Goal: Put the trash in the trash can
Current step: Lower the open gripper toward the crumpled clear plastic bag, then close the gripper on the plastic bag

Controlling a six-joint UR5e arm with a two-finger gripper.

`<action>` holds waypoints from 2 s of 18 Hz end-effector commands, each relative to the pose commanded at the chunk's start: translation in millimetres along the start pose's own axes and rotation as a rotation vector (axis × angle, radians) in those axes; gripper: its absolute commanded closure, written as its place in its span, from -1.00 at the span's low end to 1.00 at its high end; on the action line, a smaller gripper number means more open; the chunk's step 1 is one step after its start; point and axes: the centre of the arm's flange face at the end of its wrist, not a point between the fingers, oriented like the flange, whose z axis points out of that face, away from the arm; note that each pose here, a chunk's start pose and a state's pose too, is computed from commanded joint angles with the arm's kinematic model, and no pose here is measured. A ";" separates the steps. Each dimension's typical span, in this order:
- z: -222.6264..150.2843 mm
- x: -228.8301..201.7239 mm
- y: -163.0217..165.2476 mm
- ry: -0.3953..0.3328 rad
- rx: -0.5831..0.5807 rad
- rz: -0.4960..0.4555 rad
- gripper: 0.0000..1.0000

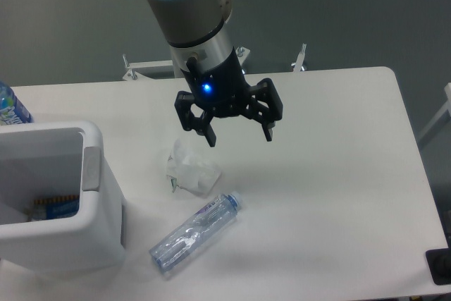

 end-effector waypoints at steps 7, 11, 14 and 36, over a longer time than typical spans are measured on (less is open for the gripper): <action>3.9 1.1 1.5 0.008 -0.007 -0.013 -1.00; 17.8 6.7 6.0 0.029 -0.026 -0.042 -1.00; 30.7 14.8 12.5 0.037 -0.048 -0.065 -1.00; 196.4 118.0 92.4 0.304 -0.363 -0.057 -1.00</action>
